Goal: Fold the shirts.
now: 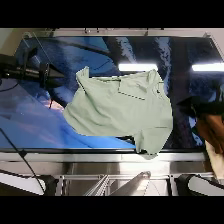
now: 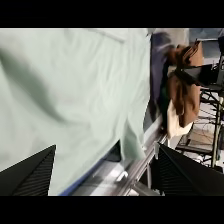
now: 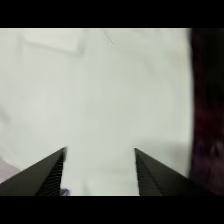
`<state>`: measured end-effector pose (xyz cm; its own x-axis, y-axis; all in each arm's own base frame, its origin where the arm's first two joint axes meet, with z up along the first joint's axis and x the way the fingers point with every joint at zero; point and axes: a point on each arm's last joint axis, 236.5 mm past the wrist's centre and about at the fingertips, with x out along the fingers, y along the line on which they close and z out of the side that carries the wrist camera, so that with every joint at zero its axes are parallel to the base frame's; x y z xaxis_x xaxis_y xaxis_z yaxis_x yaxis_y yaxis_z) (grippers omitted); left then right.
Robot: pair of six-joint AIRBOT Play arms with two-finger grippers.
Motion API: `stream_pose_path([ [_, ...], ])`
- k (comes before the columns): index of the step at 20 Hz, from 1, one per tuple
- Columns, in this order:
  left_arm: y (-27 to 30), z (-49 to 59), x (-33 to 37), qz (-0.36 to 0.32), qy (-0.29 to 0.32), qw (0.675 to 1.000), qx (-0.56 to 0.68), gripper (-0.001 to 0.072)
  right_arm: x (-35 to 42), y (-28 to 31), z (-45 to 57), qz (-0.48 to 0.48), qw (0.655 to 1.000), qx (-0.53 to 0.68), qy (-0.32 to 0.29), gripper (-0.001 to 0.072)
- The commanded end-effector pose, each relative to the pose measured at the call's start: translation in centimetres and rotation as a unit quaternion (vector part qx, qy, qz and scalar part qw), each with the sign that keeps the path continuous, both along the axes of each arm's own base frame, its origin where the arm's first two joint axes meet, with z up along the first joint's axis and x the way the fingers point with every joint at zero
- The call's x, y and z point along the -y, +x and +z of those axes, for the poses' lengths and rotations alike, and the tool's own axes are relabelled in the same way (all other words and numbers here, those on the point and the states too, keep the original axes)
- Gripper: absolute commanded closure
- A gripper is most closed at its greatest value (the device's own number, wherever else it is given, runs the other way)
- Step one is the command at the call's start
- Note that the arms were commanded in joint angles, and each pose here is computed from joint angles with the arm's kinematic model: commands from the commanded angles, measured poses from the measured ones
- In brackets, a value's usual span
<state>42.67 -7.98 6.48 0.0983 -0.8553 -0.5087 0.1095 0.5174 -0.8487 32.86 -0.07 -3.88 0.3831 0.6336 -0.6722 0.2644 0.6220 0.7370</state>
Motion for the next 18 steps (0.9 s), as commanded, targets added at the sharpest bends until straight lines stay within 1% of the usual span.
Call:
stream_pose_path([
  [1,-4.6,-2.1,-3.0,0.021,0.010,0.999,-0.033,-0.0005,-0.5,-7.9,-5.1,-0.053,0.991,-0.125,-0.004,0.0211],
  [2,-5.2,-2.5,-3.9,0.038,0.005,0.998,-0.044,-0.0005,-1.2,-8.9,-5.8,-0.051,0.989,-0.138,0.004,0.0211],
  [4,-6.3,-3.4,-6.2,0.078,0.001,0.995,-0.060,-0.0005,-1.8,-9.9,-7.0,-0.050,0.988,-0.149,0.000,0.0212],
  [6,-6.8,-4.6,-8.6,0.124,0.010,0.990,-0.066,-0.0005,-1.8,-10.2,-7.7,-0.057,0.987,-0.153,-0.005,0.0212],
  [8,-7.3,-5.6,-10.2,0.155,0.008,0.986,-0.066,-0.0004,-2.3,-9.7,-7.8,-0.049,0.989,-0.141,-0.009,0.0212],
  [10,-7.9,-6.7,-10.7,0.173,0.003,0.982,-0.080,-0.0004,-3.8,-8.1,-8.0,-0.045,0.992,-0.121,0.003,0.0212],
  [12,-8.2,-7.6,-10.5,0.172,0.005,0.982,-0.076,-0.0004,-6.0,-6.6,-8.1,-0.037,0.993,-0.104,0.028,0.0215],
  [13,-8.1,-8.1,-10.3,0.173,0.008,0.982,-0.075,-0.0004,-7.2,-6.0,-8.1,-0.031,0.994,-0.093,0.045,0.0288],
  [14,-7.9,-8.6,-10.4,0.178,0.015,0.982,-0.069,-0.0004,-8.1,-5.3,-7.8,-0.023,0.995,-0.075,0.060,0.0500],
  [15,-7.7,-9.3,-10.5,0.185,0.025,0.980,-0.066,-0.0004,-8.6,-4.8,-7.2,-0.019,0.996,-0.057,0.073,0.0691],
  [16,-7.5,-10.0,-10.6,0.192,0.034,0.979,-0.064,-0.0004,-8.7,-4.3,-6.7,-0.022,0.996,-0.044,0.080,0.0690],
  [18,-7.8,-12.0,-11.7,0.195,0.080,0.975,-0.068,-0.0002,-8.1,-3.7,-6.0,-0.026,0.997,-0.024,0.074,0.0690],
])
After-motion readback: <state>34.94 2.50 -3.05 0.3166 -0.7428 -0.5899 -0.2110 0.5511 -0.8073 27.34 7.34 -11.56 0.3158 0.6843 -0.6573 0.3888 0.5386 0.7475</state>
